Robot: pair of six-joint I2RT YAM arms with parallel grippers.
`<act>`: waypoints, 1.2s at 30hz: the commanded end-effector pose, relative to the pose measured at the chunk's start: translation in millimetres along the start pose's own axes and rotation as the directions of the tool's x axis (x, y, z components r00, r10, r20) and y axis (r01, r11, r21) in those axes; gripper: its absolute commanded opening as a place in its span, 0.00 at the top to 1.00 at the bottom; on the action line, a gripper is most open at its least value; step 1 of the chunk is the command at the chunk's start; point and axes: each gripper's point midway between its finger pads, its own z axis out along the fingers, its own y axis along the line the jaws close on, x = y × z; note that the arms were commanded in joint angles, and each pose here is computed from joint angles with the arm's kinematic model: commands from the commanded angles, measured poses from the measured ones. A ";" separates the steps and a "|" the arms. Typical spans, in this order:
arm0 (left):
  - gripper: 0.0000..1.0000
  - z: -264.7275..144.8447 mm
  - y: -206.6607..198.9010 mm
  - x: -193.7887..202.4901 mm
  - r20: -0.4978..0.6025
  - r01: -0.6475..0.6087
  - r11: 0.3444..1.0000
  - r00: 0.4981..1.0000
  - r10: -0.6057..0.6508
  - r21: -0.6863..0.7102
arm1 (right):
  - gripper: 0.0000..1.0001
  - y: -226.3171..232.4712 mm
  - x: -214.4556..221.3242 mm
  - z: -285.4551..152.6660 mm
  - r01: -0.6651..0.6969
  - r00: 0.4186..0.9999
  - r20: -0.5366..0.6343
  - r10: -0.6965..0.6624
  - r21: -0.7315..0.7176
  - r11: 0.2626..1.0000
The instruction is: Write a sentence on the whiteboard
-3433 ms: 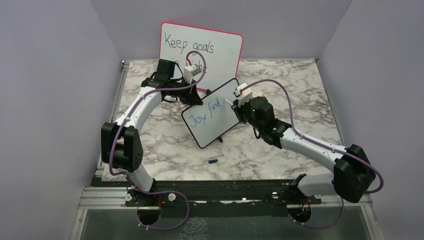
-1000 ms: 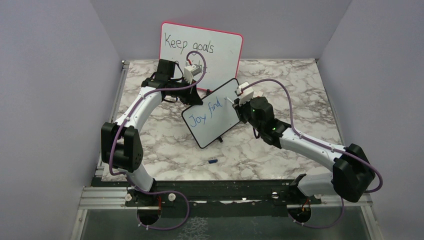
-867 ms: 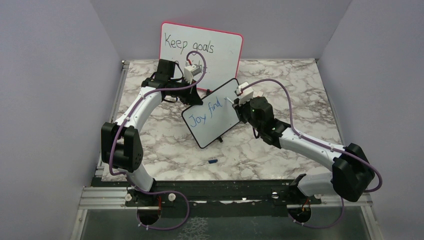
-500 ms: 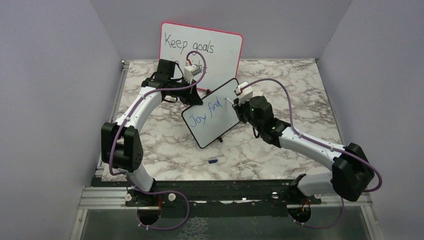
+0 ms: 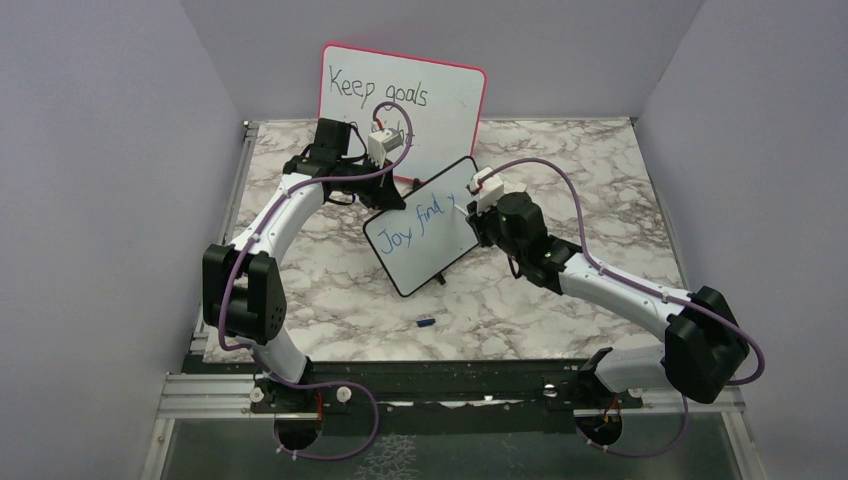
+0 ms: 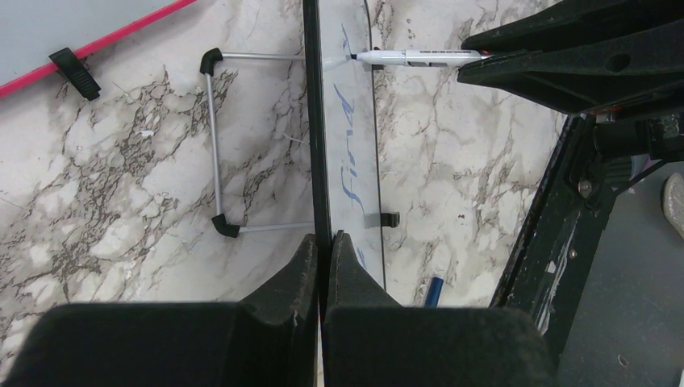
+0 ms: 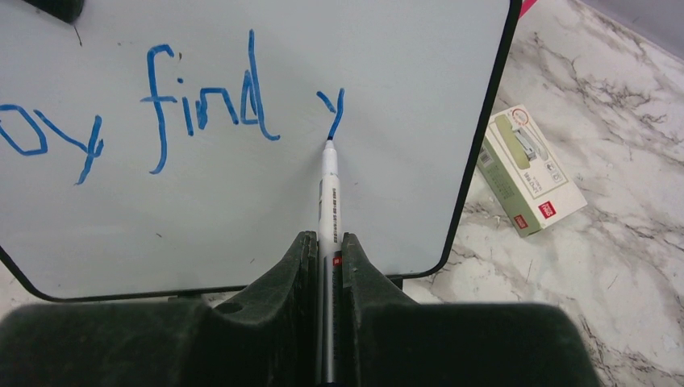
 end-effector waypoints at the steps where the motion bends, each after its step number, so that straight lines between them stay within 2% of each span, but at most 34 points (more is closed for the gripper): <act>1: 1.00 11.0 6.4 33.1 -0.100 0.022 1.000 0.995 -0.023 -0.020 | 1.00 10.9 16.0 -3.4 0.008 0.996 -0.083 -0.014 -0.070 0.998; 7: 1.00 11.6 7.0 33.9 -0.103 0.025 0.999 0.994 -0.027 -0.020 | 0.99 14.7 10.1 -6.6 0.005 0.997 -0.071 -0.011 -0.095 0.995; 20: 1.00 11.5 6.8 34.8 -0.104 0.027 0.999 0.994 -0.029 -0.020 | 0.99 -24.5 -31.0 -12.6 -0.056 0.994 0.098 0.048 0.090 0.994; 36: 1.00 12.2 6.9 34.6 -0.103 0.027 0.999 0.994 -0.029 -0.017 | 0.99 -19.7 -34.8 3.7 -0.070 0.991 0.120 0.064 0.045 0.997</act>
